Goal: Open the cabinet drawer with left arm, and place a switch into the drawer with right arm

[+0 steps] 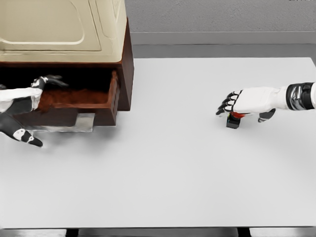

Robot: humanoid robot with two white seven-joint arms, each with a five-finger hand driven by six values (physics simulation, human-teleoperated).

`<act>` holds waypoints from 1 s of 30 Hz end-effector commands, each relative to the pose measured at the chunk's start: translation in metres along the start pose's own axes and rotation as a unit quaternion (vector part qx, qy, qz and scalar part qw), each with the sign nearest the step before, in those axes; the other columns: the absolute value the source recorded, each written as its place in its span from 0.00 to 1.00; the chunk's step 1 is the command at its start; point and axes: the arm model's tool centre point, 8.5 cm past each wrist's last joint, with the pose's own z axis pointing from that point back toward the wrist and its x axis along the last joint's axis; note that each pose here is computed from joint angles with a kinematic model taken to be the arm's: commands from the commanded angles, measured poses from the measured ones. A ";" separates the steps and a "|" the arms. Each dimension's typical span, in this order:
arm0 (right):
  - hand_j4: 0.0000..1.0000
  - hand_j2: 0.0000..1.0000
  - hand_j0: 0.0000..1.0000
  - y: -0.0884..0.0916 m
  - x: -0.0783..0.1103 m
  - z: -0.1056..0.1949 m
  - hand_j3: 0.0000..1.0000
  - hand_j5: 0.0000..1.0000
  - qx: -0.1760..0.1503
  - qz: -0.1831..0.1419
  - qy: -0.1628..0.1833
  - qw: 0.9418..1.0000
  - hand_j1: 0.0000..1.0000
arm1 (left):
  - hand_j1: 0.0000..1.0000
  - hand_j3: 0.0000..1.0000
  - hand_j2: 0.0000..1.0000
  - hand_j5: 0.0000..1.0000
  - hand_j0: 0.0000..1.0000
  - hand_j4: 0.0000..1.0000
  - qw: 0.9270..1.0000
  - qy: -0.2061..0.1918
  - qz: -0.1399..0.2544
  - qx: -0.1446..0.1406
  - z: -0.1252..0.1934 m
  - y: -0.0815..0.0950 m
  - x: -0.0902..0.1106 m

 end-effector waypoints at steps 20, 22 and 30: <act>1.00 1.00 1.00 0.001 -0.003 0.004 1.00 1.00 0.004 0.003 0.008 1.000 1.00 | 1.00 1.00 1.00 1.00 1.00 1.00 0.981 0.050 -0.188 0.000 0.034 -0.006 0.014; 1.00 1.00 1.00 0.002 -0.003 0.004 1.00 1.00 0.006 0.005 0.010 1.000 1.00 | 1.00 1.00 1.00 1.00 1.00 1.00 0.982 0.038 -0.186 0.015 0.041 0.001 0.028; 1.00 1.00 1.00 0.001 -0.003 0.002 1.00 1.00 0.006 0.006 0.010 1.000 1.00 | 1.00 1.00 1.00 1.00 1.00 1.00 0.982 -0.007 -0.176 0.062 0.058 0.022 0.067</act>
